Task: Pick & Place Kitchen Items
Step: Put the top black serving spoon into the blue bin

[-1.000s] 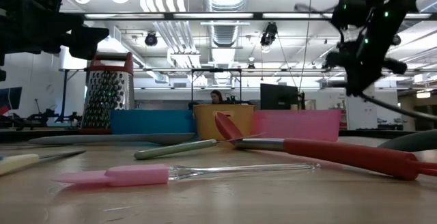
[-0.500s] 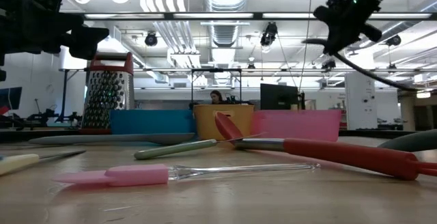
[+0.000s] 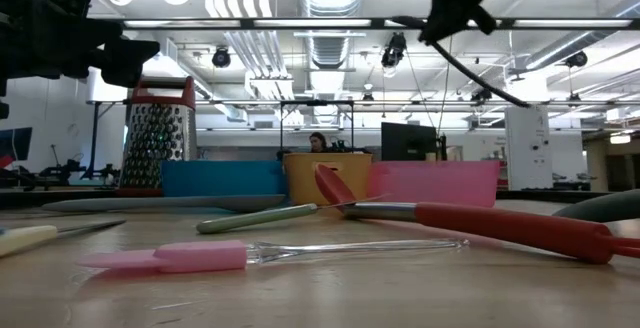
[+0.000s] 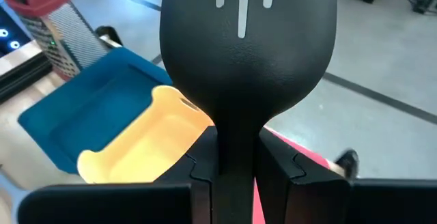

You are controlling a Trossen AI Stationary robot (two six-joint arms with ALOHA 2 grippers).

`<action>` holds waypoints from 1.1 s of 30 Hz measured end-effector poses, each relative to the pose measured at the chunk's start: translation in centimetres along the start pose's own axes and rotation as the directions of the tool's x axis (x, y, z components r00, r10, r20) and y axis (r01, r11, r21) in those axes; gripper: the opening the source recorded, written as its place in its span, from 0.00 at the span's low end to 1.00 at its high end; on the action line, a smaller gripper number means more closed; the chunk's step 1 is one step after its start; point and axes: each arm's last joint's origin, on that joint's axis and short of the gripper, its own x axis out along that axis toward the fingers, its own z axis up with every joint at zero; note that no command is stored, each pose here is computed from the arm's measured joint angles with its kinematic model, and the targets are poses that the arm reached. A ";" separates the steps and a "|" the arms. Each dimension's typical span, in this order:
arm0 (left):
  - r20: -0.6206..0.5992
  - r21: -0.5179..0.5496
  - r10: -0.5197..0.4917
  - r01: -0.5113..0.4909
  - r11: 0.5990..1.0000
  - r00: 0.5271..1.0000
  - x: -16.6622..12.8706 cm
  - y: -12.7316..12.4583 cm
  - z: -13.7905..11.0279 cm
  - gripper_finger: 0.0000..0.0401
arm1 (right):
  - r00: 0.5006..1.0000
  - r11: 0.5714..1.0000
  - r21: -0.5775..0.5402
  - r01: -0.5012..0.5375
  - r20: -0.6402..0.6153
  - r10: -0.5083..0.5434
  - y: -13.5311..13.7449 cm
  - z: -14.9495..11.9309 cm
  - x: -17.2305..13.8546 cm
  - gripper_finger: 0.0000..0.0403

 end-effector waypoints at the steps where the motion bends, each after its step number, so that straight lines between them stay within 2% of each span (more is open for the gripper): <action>1: 0.000 0.000 0.000 0.000 1.000 1.000 0.0 0.0 0.0 0.69 | 1.000 1.000 -0.007 -0.003 -0.002 0.003 0.3 0.4 0.3 0.13; 9: 0.000 0.000 0.000 0.000 1.000 1.000 0.0 0.0 0.0 0.69 | 0.999 0.996 -0.086 -0.017 -0.050 0.013 2.7 2.2 2.4 0.13; 13: 0.000 0.000 0.000 0.000 1.000 1.000 0.0 0.0 0.0 0.69 | 0.996 0.994 -0.105 -0.012 -0.088 0.003 3.0 2.1 2.6 0.13; 23: 0.009 0.000 0.000 0.000 1.000 1.000 0.0 0.0 0.1 0.69 | 0.997 0.994 -0.104 -0.026 -0.077 0.018 3.3 2.0 2.3 0.13; 33: 0.084 0.039 0.017 -0.020 0.999 0.996 0.0 0.1 0.8 0.69 | 0.996 0.991 -0.127 -0.046 -0.078 0.036 3.9 1.8 2.1 0.13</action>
